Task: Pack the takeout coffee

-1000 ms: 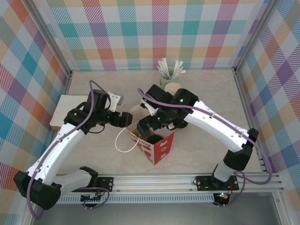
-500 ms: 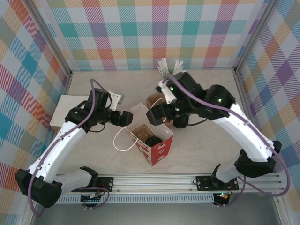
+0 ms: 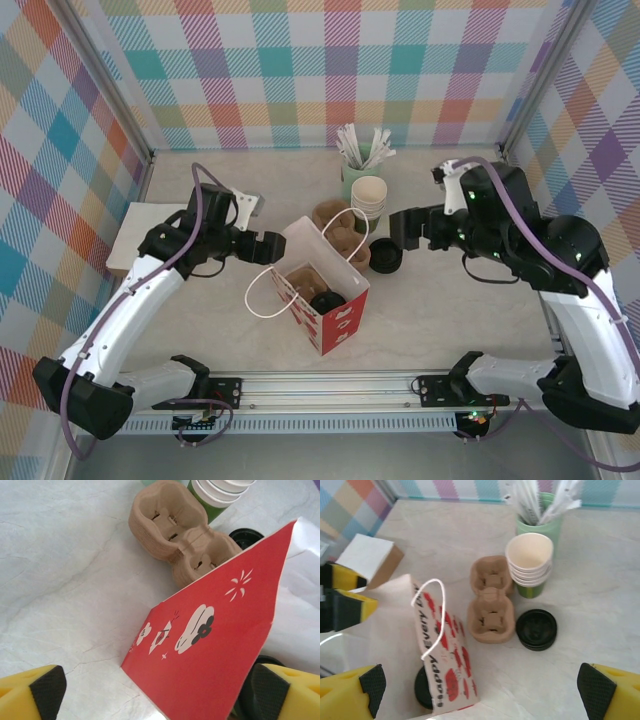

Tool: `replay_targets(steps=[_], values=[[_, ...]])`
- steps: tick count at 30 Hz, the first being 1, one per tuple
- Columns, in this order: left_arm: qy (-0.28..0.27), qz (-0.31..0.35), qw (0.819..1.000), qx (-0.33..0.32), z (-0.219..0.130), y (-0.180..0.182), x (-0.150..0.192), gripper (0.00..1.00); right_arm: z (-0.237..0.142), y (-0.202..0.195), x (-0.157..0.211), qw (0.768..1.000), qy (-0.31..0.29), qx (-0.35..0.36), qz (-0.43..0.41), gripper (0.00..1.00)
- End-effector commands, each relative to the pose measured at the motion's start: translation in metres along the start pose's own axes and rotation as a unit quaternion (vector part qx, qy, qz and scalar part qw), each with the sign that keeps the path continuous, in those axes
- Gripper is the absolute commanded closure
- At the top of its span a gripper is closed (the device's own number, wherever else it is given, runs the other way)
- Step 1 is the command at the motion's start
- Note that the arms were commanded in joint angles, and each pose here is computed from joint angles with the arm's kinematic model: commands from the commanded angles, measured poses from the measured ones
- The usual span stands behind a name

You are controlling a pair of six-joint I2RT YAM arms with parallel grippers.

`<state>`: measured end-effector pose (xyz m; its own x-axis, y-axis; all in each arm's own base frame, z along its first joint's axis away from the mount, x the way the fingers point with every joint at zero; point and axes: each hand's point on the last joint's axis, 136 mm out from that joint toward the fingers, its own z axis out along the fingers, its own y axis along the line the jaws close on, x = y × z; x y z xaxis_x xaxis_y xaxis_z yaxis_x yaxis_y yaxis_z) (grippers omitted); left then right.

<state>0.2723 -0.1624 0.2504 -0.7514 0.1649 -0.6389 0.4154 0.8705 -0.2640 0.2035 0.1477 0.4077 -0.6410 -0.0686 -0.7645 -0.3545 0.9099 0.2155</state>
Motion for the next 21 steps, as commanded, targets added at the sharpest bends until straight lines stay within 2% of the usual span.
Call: replay_targets(steps=[1, 11, 21], values=[[-0.029, -0.011, 1.000, 0.000, -0.012, 0.000, -0.018, 0.00, 0.010, -0.020, 0.013, 0.999, 0.013, 0.040, 0.013, 0.00], [-0.062, -0.027, 0.998, 0.021, -0.031, -0.010, -0.040, 0.00, 0.053, -0.064, 0.044, 0.993, 0.066, 0.078, 0.063, 0.00], [-0.118, -0.035, 0.992, -0.004, -0.061, -0.001, -0.053, 0.00, 0.110, -0.098, 0.037, 0.991, 0.077, 0.075, 0.084, 0.00]])
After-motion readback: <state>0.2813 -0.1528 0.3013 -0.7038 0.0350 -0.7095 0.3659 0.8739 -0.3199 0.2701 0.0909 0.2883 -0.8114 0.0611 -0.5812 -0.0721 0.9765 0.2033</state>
